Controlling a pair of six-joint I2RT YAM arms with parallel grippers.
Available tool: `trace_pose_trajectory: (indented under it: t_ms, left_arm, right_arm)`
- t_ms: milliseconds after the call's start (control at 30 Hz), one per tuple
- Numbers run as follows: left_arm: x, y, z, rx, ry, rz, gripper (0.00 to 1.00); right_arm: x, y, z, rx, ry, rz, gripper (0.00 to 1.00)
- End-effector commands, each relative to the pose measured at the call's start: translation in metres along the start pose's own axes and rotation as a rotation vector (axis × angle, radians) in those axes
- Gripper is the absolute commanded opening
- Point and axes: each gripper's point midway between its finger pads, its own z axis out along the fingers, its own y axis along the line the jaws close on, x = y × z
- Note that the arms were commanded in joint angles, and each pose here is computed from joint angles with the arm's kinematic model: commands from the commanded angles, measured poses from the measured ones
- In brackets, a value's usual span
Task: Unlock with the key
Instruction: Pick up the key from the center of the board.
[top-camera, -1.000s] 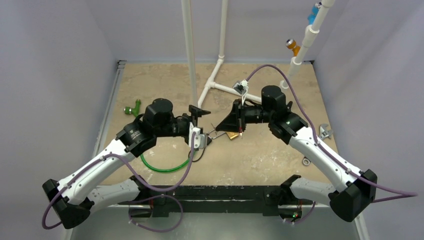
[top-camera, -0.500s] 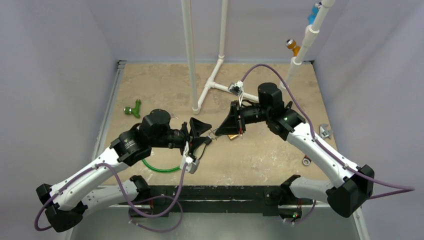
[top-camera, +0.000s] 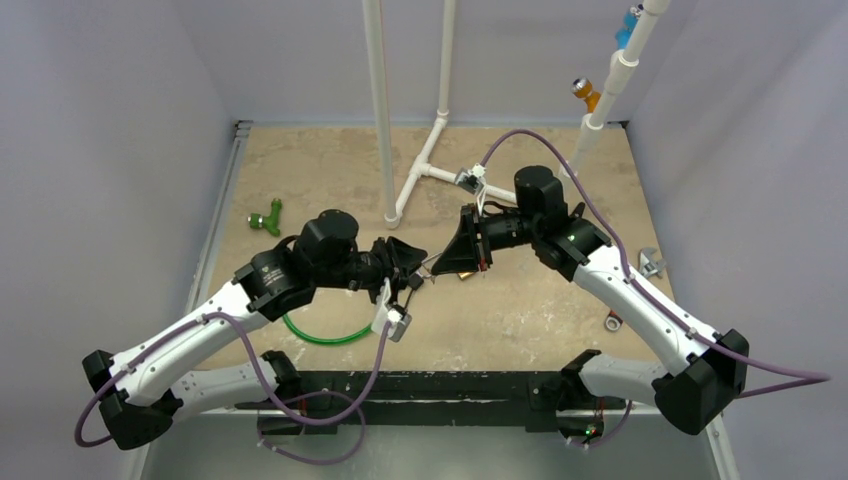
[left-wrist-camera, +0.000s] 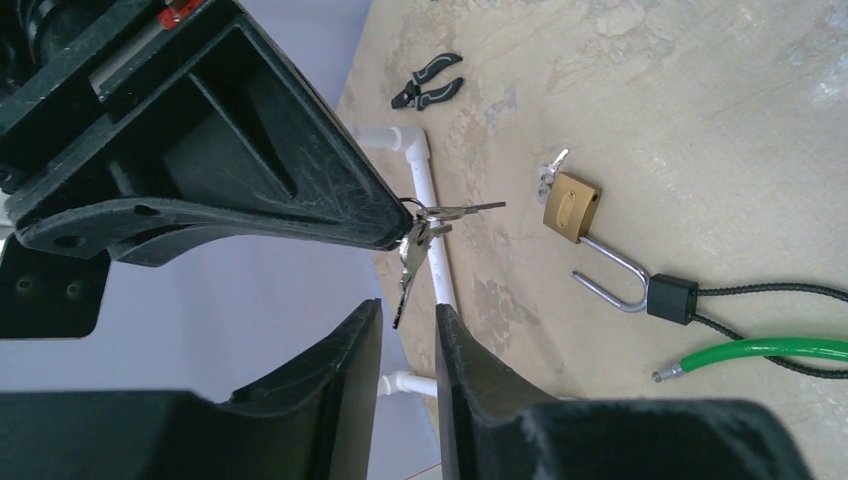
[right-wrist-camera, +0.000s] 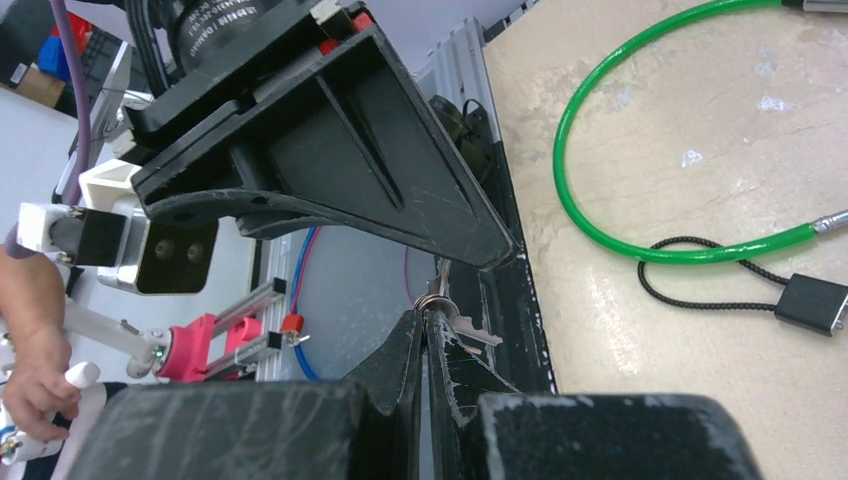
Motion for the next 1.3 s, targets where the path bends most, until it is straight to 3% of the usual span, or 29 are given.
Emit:
trace_pose_trajectory:
  t_ms: [0,367,533,800,1100,1267]
  left_arm:
    - [-0.011,0.019,-0.009,-0.03,-0.005,0.055,0.22]
    - [-0.026,-0.001,-0.005,0.06,-0.006,0.073,0.14]
    - [-0.021,0.002,-0.005,0.045,0.024,0.079,0.05]
    - [-0.006,0.018,-0.003,-0.027,0.105,0.086,0.01]
    - [0.002,0.031,-0.008,-0.099,0.155,0.064,0.03]
    - [0.002,0.036,-0.009,-0.13,0.157,0.051,0.13]
  right_arm:
    - [-0.014,0.012,-0.002,-0.015,-0.02,-0.073,0.0]
    - [-0.016,0.011,0.0,0.015,-0.022,-0.1,0.0]
    - [-0.013,0.01,-0.001,0.024,-0.018,-0.098,0.0]
    - [-0.011,0.014,-0.003,0.02,-0.019,-0.113,0.0]
    - [-0.012,0.018,-0.003,0.012,-0.024,-0.121,0.0]
    - [-0.014,0.02,-0.002,0.007,-0.027,-0.123,0.0]
